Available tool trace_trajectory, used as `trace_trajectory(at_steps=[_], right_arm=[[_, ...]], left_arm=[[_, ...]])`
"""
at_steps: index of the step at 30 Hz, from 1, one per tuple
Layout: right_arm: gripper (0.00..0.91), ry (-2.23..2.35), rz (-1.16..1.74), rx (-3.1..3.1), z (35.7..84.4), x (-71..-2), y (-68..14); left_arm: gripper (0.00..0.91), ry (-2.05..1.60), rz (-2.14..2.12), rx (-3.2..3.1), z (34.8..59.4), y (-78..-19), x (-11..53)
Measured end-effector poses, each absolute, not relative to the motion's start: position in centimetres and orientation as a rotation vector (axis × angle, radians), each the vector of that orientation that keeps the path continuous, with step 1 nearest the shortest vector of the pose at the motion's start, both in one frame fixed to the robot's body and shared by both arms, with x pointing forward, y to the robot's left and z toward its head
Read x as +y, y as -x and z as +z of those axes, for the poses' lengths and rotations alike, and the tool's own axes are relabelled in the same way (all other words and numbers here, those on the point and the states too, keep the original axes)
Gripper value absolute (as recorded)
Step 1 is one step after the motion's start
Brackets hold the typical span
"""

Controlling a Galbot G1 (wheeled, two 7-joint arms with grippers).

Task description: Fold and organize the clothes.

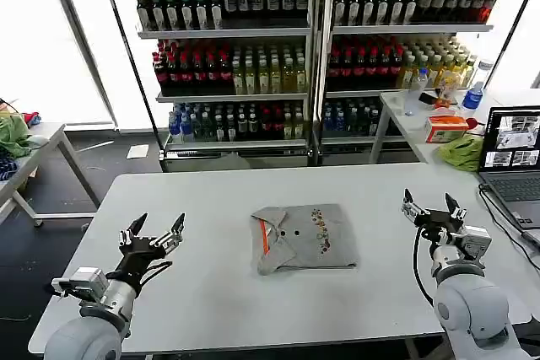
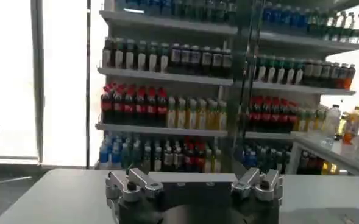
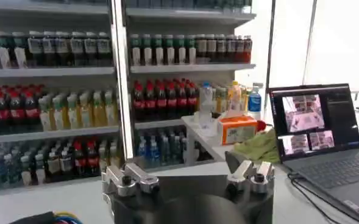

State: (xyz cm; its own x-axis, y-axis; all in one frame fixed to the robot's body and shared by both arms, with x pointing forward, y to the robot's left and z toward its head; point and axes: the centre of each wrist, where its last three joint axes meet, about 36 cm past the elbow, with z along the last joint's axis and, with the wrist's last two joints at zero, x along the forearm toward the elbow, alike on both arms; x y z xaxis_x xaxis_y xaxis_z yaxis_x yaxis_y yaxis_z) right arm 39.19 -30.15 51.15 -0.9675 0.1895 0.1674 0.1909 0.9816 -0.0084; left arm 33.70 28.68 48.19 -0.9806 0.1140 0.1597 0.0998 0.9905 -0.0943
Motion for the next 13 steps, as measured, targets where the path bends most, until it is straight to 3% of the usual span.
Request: trace_trajectory(at_steps=[13], right_arm=[[0.907,0.284,-0.01,-2.966,51.32,-30.02,-38.83]], left_arm=[[0.907,0.206,0.097,-2.981,48.39,-33.49,28.66]])
